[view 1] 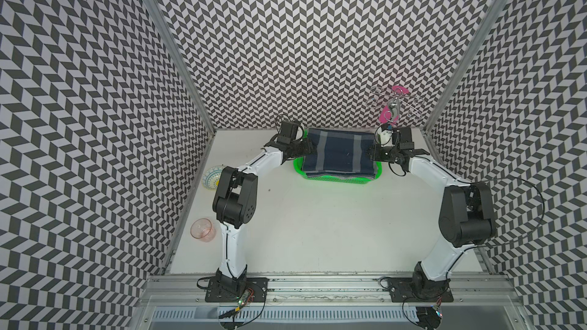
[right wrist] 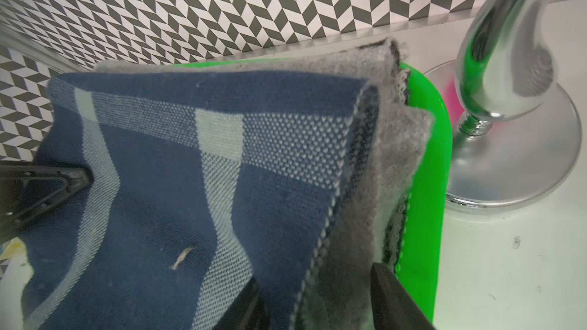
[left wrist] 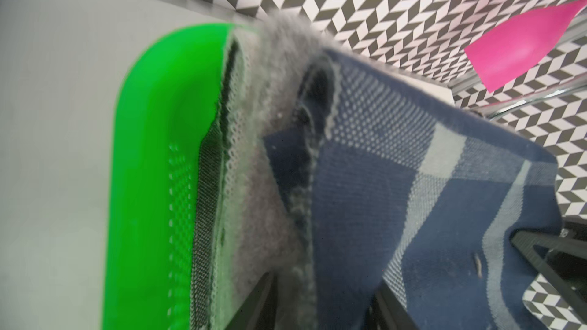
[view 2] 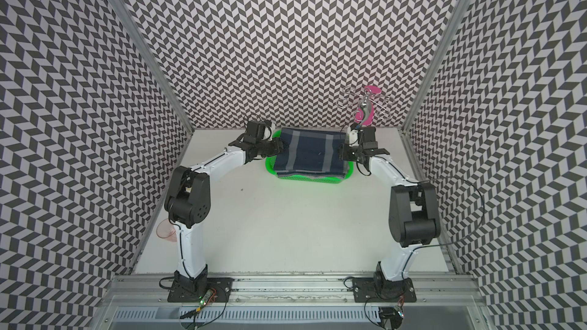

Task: Put the folded scarf in the basket
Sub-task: Place the scarf in the basket, then reset both arms

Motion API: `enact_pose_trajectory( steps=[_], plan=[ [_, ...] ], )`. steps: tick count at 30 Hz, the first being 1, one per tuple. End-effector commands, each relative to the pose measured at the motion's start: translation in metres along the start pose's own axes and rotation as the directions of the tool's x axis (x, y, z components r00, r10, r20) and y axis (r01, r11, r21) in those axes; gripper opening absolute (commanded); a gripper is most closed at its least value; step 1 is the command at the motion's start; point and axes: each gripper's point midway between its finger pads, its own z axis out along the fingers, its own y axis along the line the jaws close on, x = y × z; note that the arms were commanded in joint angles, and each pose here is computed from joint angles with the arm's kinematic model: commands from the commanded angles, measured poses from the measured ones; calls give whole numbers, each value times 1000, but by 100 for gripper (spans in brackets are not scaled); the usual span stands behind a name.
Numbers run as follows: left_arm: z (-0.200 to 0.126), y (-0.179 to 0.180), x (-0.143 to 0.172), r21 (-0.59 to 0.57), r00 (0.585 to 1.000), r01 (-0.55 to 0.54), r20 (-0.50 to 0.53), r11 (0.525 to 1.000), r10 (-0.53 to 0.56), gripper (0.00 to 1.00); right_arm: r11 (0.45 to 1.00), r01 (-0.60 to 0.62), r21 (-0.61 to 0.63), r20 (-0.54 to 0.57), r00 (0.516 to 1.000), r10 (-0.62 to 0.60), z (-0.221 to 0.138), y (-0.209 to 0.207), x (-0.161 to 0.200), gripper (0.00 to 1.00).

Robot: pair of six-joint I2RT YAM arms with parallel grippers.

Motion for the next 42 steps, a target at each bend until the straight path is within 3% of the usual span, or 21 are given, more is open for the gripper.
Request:
enact_pose_trajectory(
  steps=[1,10,12,13,14,17,19,24,27,32,35,41,42],
  plan=[
    [-20,-3,-18,-13,998,-13,59,1000,13,49,999,-13,43,53,999,11,-15,-8,-12,53],
    [-53,2,-40,-6,993,21,121,1000,-20,53,995,8,104,104,994,-19,-42,-15,-16,59],
    [-62,3,-46,-7,991,20,135,1000,-19,64,995,10,104,110,994,-21,-50,-13,-16,60],
    [-70,4,-49,-13,989,15,147,1000,-13,98,995,11,102,115,993,-23,-55,-11,-16,62],
    [-77,4,-51,-17,987,5,161,1000,-3,99,995,15,99,126,992,-28,-60,-9,-17,63],
    [-107,13,-58,-78,970,-61,231,995,78,99,992,31,125,209,976,-56,-86,-8,-27,76],
    [-128,24,-61,-148,950,-114,273,982,151,100,978,-8,210,301,952,-57,-110,-21,-34,100],
    [-185,83,-52,-415,856,-146,403,898,325,100,946,-14,323,506,848,-160,-152,-50,-18,100],
    [-190,114,-36,-467,830,-199,388,862,401,100,943,41,330,577,781,-236,-154,-50,-2,100],
    [-185,172,-2,-510,806,-200,400,836,437,97,948,16,317,525,830,-190,-115,-74,42,100],
    [-177,180,24,-528,787,-287,344,799,511,96,955,1,297,553,815,-173,-106,-77,51,100],
    [-183,191,40,-561,767,-257,376,787,519,97,958,42,283,566,800,-202,-92,-76,50,100],
    [-188,185,38,-557,730,-267,415,786,542,98,958,42,283,579,789,-206,-93,-76,48,100]
  ],
)
